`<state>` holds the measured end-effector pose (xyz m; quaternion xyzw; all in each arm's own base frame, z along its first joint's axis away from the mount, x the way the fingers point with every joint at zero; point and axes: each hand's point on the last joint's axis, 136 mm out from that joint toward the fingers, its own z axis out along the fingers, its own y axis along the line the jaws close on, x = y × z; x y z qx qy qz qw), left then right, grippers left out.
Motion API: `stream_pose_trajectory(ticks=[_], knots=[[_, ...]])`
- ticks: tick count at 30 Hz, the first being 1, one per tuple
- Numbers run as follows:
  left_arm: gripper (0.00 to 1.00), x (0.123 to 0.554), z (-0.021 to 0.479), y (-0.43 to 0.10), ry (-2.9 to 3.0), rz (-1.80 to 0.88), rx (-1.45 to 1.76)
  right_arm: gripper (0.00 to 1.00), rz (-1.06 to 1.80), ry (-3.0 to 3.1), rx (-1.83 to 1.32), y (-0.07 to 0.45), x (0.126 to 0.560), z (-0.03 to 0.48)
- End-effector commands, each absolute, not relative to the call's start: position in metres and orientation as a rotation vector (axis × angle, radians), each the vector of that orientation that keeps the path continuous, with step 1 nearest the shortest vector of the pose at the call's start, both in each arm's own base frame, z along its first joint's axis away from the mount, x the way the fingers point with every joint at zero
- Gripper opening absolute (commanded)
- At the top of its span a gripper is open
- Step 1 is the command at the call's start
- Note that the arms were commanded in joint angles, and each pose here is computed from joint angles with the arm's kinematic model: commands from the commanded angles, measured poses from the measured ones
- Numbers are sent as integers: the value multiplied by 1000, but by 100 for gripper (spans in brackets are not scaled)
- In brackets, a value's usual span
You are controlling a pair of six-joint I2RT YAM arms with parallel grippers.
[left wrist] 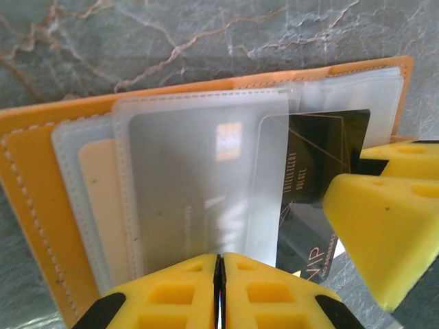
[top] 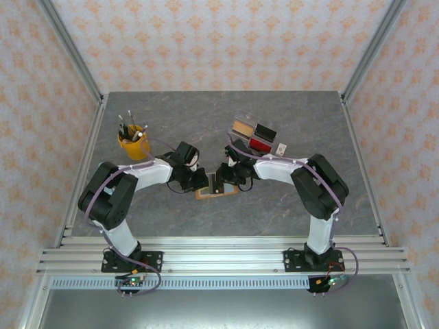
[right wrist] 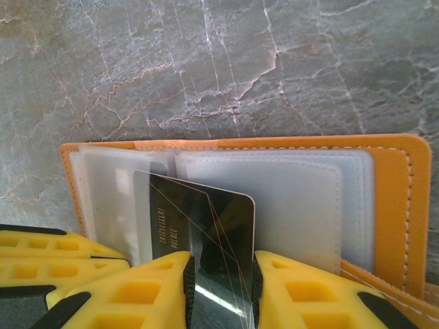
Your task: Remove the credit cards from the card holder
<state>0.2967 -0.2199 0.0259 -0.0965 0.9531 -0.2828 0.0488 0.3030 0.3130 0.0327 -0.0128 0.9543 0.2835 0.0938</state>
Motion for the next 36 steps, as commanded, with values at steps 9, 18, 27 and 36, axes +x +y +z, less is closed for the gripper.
stream_pose_trajectory(ticks=[9,18,27,36], knots=[[11,286,1,-202,3000,-683,-315,23,1062,2811,13,318,295,36],[12,287,4,-193,3006,-597,-305,6,826,2828,35,291,300,39],[27,293,29,-200,2946,-665,-289,2,708,2762,-43,265,295,71],[63,310,104,-211,2734,-935,-289,0,995,2525,-35,251,312,147]])
